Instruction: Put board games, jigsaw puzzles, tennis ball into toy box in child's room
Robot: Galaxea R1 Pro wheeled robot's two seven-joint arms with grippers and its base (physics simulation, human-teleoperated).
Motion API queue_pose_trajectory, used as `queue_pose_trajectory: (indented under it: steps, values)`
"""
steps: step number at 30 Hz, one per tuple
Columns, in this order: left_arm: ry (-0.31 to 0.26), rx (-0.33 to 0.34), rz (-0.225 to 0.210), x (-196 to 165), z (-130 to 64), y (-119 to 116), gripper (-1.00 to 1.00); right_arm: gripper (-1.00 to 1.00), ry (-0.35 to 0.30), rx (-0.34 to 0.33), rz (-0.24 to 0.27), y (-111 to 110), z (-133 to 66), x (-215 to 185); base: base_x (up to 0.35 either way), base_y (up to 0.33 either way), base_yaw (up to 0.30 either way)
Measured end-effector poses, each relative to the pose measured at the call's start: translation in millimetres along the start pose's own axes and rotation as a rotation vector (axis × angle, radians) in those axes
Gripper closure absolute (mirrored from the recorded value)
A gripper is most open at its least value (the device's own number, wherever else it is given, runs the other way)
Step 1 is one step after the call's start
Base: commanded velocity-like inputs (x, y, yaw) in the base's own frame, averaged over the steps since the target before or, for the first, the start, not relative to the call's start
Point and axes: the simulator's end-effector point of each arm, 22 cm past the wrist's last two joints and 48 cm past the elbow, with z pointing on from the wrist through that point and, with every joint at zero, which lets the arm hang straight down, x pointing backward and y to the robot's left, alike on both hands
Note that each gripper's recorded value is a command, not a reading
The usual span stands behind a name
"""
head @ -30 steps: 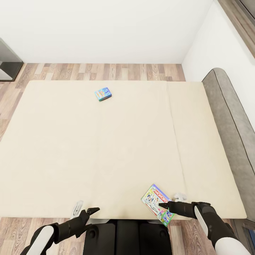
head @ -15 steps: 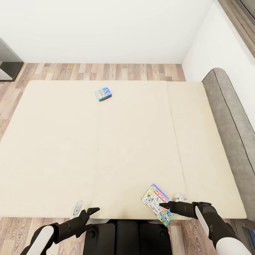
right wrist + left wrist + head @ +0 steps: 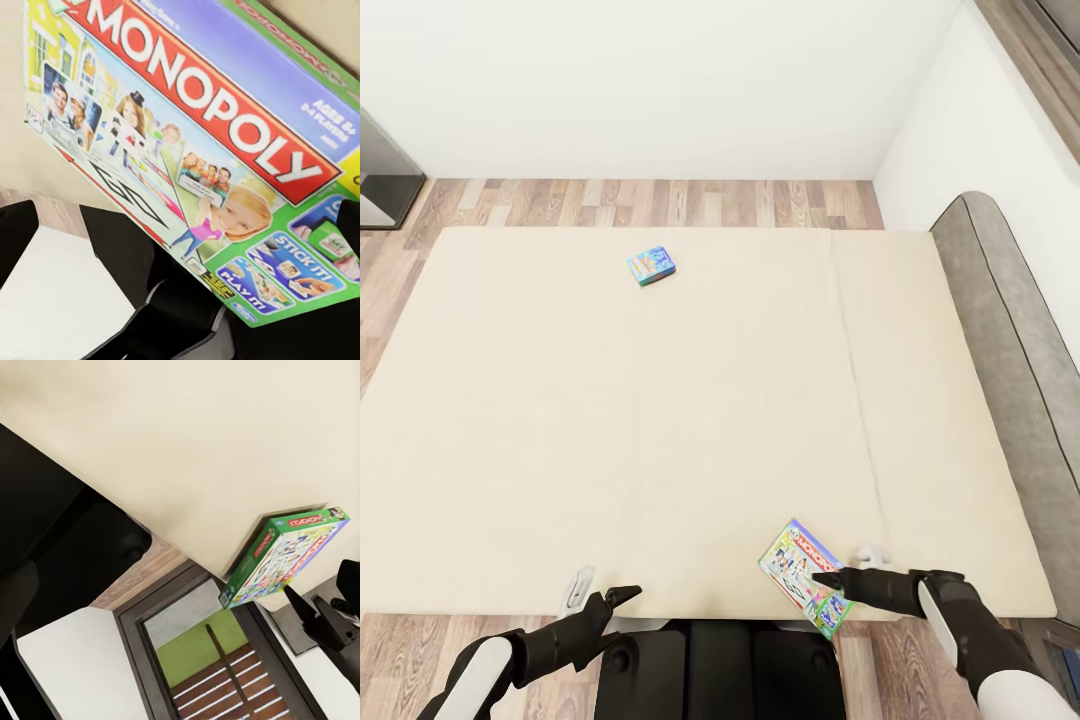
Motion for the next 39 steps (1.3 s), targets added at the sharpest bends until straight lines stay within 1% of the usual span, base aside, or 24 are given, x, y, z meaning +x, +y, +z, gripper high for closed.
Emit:
queue_pose_trajectory:
  steps: [2,9,18,27,32,39]
  values:
    - [0.000,0.000,0.000,-0.2,0.0,-0.3,-1.00,-1.00,0.000,-0.014,-0.001,0.7,-2.5,-0.6,0.000,0.000,0.000]
    - [-0.001,0.000,0.001,-0.2,0.0,-0.3,-1.00,-1.00,0.001,-0.024,-0.003,-1.3,-7.2,-1.6,0.000,0.000,0.000]
    - [0.000,0.000,0.001,0.0,0.0,-0.3,-1.00,-1.00,0.000,-0.009,-0.008,-14.7,-17.9,-4.4,0.000,0.000,0.000]
    - [0.000,0.000,0.001,0.0,0.0,-0.3,-1.00,-1.00,0.000,-0.004,-0.010,-22.3,-25.1,-5.3,0.000,0.000,0.000]
    - [-0.001,0.001,0.001,-0.1,0.1,-0.4,-1.00,-1.00,0.000,-0.033,-0.014,-22.8,-33.4,-6.8,0.000,0.000,0.000]
    - [0.000,0.001,0.001,-0.1,0.1,-0.5,-1.00,-1.00,0.001,-0.059,-0.016,-21.0,-38.5,-7.5,0.000,0.000,0.000]
